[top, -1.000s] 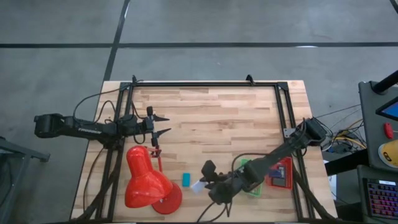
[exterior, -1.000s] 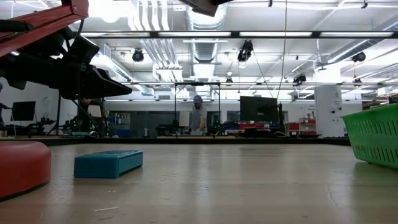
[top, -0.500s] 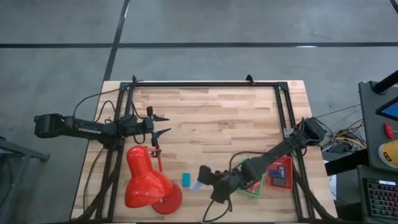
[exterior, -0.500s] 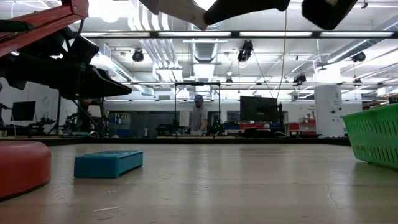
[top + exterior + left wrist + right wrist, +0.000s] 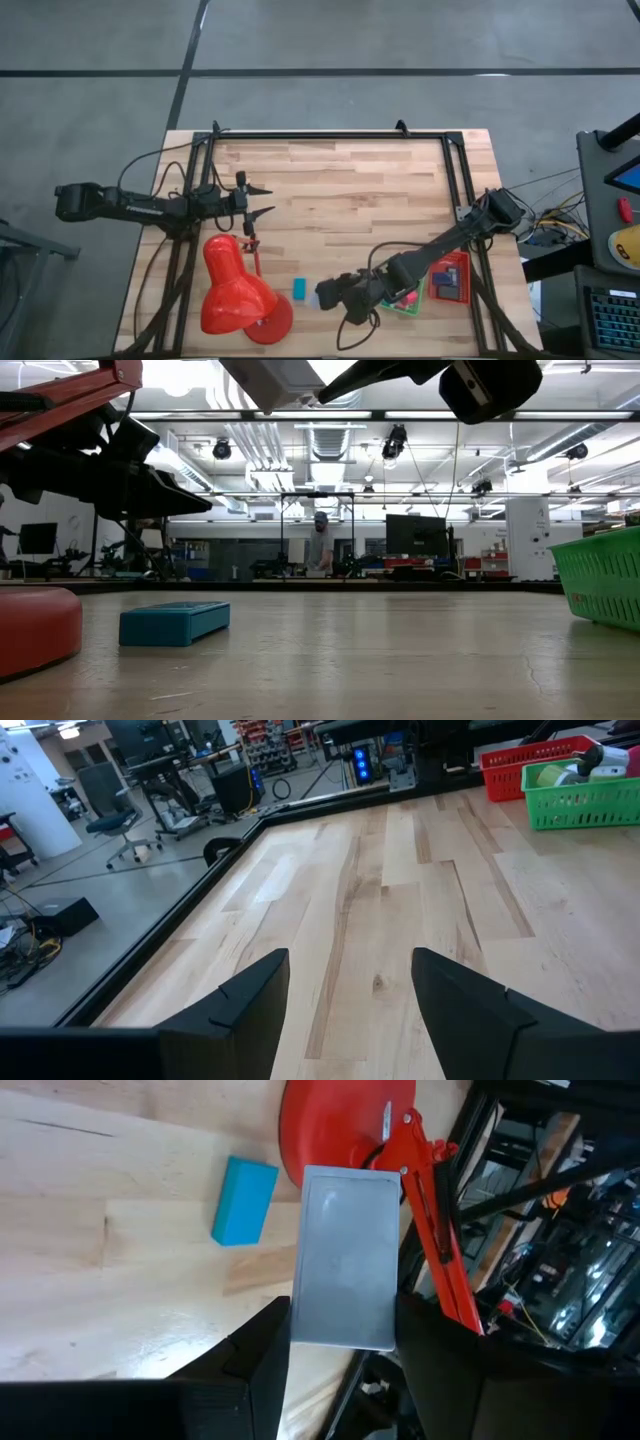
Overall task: Pick & Place Office items
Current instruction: Put the white digital clock into the red basket
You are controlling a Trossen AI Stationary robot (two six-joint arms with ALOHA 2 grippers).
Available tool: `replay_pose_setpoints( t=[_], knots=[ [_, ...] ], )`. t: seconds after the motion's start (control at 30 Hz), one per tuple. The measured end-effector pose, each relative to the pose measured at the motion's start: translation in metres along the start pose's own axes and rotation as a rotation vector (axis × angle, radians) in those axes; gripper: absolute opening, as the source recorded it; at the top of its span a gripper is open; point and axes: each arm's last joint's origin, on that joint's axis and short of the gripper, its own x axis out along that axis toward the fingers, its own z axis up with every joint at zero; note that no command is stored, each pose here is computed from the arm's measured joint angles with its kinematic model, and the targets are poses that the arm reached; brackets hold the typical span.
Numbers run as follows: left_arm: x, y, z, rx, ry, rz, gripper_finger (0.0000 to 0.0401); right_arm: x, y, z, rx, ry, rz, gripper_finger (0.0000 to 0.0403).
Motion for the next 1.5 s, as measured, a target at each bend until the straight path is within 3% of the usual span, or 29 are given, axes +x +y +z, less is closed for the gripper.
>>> replay_pose_setpoints(
  t=[0.2,0.37,0.67,1.0,1.13,1.23,1.4,1.5],
  knots=[
    [0.000,0.000,0.000,0.000,0.000,0.000,0.0218,0.000,0.000,-0.001,-0.015,0.003,0.000,0.0162],
    [0.000,0.000,0.000,0.000,0.000,0.000,0.0218,0.001,0.000,-0.001,-0.125,0.006,0.000,0.0162],
    [0.000,0.000,0.000,0.000,0.000,0.000,0.0218,0.002,-0.005,-0.004,-0.112,0.010,-0.046,0.0171],
    [0.000,0.000,0.000,0.000,0.000,0.000,0.0218,0.004,-0.005,-0.009,-0.349,0.021,-0.035,0.0164],
    [0.000,0.000,0.000,0.000,0.000,0.000,0.0218,0.004,-0.005,-0.009,-0.518,0.026,-0.032,0.0164],
    [0.000,0.000,0.000,0.000,0.000,0.000,0.0218,0.004,-0.005,-0.010,-0.764,0.033,-0.026,0.0161],
    [0.000,0.000,0.000,0.000,0.000,0.000,0.0218,0.005,-0.005,-0.011,-1.276,0.042,-0.015,0.0157],
    [0.000,0.000,0.000,0.000,0.000,0.000,0.0218,0.005,-0.005,-0.011,-1.390,0.043,-0.013,0.0158]
  ],
)
